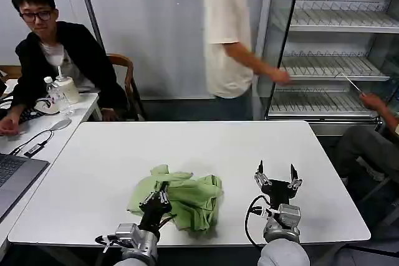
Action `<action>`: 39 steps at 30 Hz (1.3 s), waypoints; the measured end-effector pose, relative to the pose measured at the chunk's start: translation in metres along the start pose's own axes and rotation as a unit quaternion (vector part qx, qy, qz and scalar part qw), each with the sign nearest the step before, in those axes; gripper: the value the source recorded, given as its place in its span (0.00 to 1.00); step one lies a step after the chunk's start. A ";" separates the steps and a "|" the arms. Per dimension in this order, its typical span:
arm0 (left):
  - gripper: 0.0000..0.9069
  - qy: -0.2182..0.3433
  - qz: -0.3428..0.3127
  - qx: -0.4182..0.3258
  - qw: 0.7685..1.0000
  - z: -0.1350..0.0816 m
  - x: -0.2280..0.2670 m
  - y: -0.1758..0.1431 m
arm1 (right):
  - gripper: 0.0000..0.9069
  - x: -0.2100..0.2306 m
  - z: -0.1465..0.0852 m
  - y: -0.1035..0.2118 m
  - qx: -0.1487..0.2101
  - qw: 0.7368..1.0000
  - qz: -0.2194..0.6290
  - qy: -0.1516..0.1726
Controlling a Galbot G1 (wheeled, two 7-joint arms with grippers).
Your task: Fold and organize the clothes.
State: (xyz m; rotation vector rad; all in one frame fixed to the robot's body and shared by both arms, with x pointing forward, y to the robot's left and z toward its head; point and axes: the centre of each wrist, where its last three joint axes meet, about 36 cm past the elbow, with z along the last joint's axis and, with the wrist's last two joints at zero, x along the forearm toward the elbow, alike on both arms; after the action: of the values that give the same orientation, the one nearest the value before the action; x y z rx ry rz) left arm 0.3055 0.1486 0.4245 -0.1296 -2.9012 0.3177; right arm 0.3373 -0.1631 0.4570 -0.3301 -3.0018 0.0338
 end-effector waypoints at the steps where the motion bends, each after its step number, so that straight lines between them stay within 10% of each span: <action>1: 0.02 0.000 0.001 0.001 1.000 0.002 -0.001 -0.002 | 1.00 0.000 0.000 0.000 0.000 1.000 0.000 0.000; 10: 0.04 0.000 0.010 0.013 1.000 0.019 -0.011 -0.023 | 1.00 0.001 -0.001 0.000 -0.002 1.000 -0.001 -0.002; 11: 0.89 0.000 0.012 0.014 1.000 0.022 -0.013 -0.026 | 1.00 0.001 -0.001 0.000 -0.003 1.000 -0.001 -0.002; 12: 1.00 0.000 0.013 0.015 1.000 0.024 -0.014 -0.028 | 1.00 0.001 -0.001 0.000 -0.003 1.000 -0.001 -0.002; 39: 1.00 -0.031 0.042 0.031 0.998 0.023 -0.008 -0.043 | 1.00 -0.002 -0.001 0.007 -0.008 1.000 -0.008 -0.002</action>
State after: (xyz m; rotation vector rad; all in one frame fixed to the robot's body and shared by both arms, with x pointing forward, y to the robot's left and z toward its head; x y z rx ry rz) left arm 0.3058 0.1014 0.4107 -0.2361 -2.9498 0.4323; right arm 0.3406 -0.1570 0.4577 -0.3070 -3.0092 0.0102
